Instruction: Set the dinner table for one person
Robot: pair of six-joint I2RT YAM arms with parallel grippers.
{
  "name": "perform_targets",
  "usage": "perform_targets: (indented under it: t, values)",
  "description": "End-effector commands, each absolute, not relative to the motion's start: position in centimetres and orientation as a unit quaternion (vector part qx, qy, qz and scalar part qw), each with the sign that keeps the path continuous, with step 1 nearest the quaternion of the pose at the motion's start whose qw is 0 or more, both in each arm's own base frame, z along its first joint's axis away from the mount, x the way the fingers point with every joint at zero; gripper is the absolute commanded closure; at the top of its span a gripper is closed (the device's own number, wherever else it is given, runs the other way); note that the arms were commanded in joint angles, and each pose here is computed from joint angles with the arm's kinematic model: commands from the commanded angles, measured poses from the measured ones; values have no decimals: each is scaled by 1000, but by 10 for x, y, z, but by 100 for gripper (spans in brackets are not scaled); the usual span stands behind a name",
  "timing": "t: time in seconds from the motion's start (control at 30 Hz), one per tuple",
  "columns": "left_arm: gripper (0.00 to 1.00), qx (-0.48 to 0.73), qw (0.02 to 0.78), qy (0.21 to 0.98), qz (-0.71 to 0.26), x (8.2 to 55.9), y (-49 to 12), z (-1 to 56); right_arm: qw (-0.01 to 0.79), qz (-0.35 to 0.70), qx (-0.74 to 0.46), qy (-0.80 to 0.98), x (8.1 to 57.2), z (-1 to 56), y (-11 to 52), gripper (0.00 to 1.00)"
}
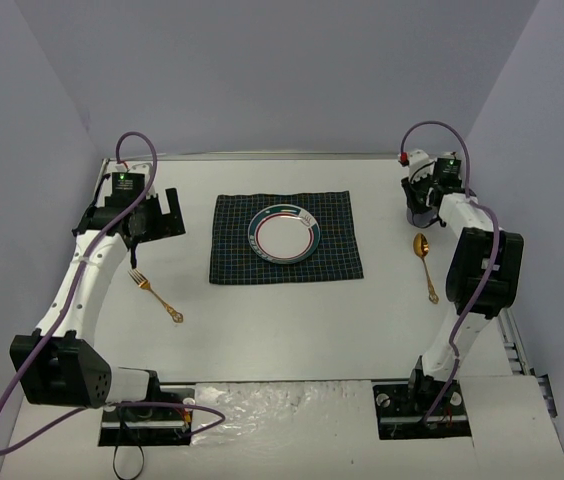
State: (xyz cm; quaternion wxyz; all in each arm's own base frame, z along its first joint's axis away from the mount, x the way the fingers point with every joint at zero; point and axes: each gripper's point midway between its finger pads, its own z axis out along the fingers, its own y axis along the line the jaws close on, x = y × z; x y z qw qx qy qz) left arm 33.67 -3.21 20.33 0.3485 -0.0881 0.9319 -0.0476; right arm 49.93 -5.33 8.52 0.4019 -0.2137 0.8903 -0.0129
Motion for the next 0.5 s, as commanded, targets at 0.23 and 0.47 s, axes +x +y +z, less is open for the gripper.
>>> perform_targets:
  t: [0.23,0.47]
  values:
    - [3,-85,370,923,-52,344,-31,217,477,-58,-203,853,523,166,-46,100]
    - [3,-86,368,925,-51,344,-31,215,535,-54,-144,831,535,234,19,100]
